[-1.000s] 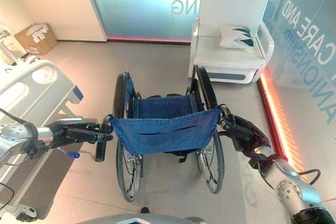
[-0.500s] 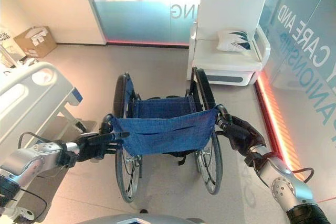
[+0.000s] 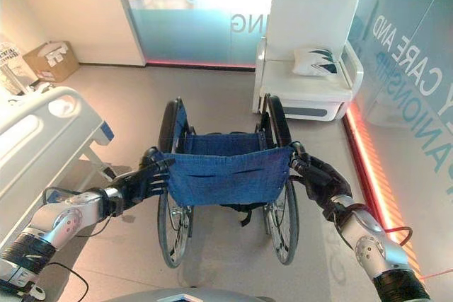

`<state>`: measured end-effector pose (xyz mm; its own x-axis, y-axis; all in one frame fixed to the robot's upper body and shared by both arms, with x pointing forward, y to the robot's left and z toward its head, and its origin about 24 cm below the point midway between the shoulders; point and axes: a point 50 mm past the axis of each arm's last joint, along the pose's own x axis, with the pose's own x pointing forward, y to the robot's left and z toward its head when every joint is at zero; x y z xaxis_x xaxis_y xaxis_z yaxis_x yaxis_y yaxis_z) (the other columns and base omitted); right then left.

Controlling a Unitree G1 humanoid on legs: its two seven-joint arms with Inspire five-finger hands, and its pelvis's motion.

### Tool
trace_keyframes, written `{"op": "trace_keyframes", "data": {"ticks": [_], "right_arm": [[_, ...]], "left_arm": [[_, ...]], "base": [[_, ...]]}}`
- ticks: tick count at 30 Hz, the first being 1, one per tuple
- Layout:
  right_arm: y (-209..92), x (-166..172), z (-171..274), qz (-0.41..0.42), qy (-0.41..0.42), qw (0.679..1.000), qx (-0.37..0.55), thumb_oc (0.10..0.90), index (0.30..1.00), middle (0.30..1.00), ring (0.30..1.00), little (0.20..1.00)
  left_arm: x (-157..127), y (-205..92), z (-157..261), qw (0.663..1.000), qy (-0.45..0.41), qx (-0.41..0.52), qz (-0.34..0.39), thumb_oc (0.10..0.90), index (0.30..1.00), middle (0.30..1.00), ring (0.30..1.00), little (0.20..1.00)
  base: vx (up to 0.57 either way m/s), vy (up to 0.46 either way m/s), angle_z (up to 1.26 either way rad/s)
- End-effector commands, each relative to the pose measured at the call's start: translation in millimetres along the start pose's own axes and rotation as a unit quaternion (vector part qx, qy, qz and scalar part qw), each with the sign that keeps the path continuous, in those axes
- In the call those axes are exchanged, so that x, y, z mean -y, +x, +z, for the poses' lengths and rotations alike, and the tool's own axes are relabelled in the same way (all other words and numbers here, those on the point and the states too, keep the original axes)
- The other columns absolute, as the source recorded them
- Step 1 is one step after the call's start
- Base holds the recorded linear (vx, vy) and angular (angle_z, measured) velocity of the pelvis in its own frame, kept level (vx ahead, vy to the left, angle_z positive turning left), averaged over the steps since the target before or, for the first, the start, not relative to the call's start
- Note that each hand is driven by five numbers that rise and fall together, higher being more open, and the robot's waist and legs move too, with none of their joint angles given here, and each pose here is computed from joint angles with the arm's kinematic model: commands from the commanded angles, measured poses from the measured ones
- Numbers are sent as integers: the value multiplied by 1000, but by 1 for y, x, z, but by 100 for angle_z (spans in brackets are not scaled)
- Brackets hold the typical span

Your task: Push the wheelchair next to the bed

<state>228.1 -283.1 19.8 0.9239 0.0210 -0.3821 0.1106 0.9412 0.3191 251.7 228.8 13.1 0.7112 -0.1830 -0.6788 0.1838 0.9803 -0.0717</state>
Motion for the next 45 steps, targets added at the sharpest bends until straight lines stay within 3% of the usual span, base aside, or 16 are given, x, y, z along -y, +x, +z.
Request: {"op": "trace_keyframes", "data": {"ticks": [1, 11, 18, 23, 25, 26, 30, 37, 41, 45], "right_arm": [[9, -100, -16, 258, 52, 964, 27, 400, 300, 300, 300, 300], [10, -97, -9, 259, 39, 965, 14, 400, 300, 300, 300, 300], [9, -92, -12, 257, 32, 966, 5, 400, 300, 300, 300, 300], [8, -93, -16, 259, 33, 965, 4, 400, 300, 300, 300, 300], [8, -91, -20, 261, 37, 965, 2, 400, 300, 300, 300, 300], [8, -90, -20, 261, 37, 965, 2, 400, 300, 300, 300, 300], [8, -89, -27, 263, 43, 964, -3, 400, 300, 300, 300, 300], [7, -96, -33, 272, 46, 961, -16, 400, 300, 300, 300, 300], [8, -99, -39, 276, 45, 960, -22, 400, 300, 300, 300, 300], [8, -106, -42, 284, 42, 958, -30, 400, 300, 300, 300, 300]], "left_arm": [[83, 33, 19, 989, 48, 75, -117, 400, 300, 300, 300, 300], [113, 16, 28, 954, -19, 52, -295, 400, 300, 300, 300, 300], [130, -6, 53, 897, -154, 96, -402, 400, 300, 300, 300, 300], [142, -17, 62, 837, -262, 133, -462, 400, 300, 300, 300, 300], [144, -24, 70, 780, -344, 167, -496, 400, 300, 300, 300, 300], [145, -25, 71, 771, -355, 172, -499, 400, 300, 300, 300, 300], [142, -31, 79, 685, -444, 221, -533, 400, 300, 300, 300, 300], [135, -42, 86, 573, -505, 309, -566, 400, 300, 300, 300, 300], [134, -46, 89, 537, -515, 349, -570, 400, 300, 300, 300, 300], [137, -47, 90, 544, -509, 364, -559, 400, 300, 300, 300, 300]], "base": [[-1, 4, -9], [18, 27, -6], [11, 46, -1], [1, 6, 0], [7, 15, 0], [0, 0, 0], [0, 0, 0], [14, 21, -1], [17, 21, -2], [34, 48, -2]]}}
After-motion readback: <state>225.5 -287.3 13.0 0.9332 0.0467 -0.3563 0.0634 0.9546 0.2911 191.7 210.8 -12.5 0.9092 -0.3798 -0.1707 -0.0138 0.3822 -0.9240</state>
